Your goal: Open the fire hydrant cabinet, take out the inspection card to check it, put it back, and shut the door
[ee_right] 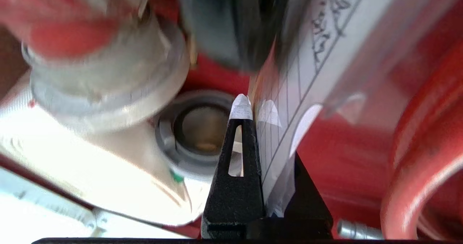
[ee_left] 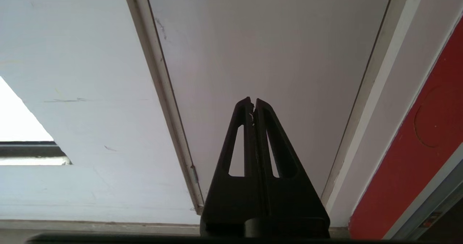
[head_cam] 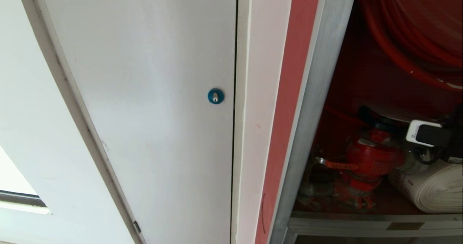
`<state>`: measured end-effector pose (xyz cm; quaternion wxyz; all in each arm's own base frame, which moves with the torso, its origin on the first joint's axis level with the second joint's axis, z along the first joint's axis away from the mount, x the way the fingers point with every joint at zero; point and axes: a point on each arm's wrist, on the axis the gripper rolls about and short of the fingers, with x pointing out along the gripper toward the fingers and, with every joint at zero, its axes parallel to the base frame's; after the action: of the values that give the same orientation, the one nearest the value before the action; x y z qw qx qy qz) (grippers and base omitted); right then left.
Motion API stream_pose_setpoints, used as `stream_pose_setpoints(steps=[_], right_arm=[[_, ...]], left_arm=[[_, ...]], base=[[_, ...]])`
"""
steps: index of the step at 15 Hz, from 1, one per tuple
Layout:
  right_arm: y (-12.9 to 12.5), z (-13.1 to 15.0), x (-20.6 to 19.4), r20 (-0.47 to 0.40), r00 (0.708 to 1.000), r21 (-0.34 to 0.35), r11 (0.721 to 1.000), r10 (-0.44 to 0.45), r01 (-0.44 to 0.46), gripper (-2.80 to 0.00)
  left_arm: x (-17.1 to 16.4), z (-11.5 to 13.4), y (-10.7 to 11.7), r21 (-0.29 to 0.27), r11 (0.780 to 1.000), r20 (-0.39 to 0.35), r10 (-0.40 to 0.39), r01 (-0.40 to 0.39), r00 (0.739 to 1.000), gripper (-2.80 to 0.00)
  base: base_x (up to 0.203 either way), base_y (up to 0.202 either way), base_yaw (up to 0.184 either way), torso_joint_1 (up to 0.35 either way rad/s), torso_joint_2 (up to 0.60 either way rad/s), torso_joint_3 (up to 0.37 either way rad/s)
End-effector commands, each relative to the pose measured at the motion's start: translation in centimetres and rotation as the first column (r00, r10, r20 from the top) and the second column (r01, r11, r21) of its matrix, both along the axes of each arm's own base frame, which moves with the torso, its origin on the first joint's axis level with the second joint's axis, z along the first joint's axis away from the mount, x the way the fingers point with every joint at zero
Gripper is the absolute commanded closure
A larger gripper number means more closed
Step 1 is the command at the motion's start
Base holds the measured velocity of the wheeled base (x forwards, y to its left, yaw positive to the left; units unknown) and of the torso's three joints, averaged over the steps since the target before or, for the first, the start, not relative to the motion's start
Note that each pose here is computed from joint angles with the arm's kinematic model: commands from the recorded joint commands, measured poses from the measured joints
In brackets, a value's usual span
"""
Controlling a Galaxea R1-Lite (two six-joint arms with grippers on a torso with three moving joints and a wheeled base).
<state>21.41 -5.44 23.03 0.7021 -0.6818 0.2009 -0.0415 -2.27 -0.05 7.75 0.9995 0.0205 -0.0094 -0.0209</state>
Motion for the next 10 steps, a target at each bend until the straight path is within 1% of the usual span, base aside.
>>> stream_pose_setpoints(steps=[1,4,8,10], right_arm=[[0.0,0.7,-1.0,0.029,1.000,-0.018,1.000,-0.008,0.009,0.00],[0.3,1.3,-2.8,0.068,0.998,-0.028,0.999,-0.013,0.015,0.00],[0.8,2.1,-4.6,0.122,0.993,-0.037,0.999,0.002,0.002,0.00],[1.1,2.0,-5.8,0.136,0.991,-0.038,0.999,0.006,-0.001,0.00]], left_arm=[[0.1,-0.3,0.0,0.001,1.000,-0.012,-0.001,0.001,1.000,0.00],[0.1,-0.4,0.0,0.001,1.000,-0.012,-0.001,0.001,1.000,0.00],[0.1,-0.3,0.0,0.001,1.000,-0.012,-0.001,0.001,1.000,0.00],[0.1,-0.3,0.0,0.001,1.000,-0.012,-0.001,0.001,1.000,0.00]], base=[[0.000,0.000,0.000,0.000,0.00,0.000],[0.000,0.000,0.000,0.000,0.00,0.000],[0.000,0.000,0.000,0.000,0.00,0.000],[0.000,0.000,0.000,0.000,0.00,0.000]])
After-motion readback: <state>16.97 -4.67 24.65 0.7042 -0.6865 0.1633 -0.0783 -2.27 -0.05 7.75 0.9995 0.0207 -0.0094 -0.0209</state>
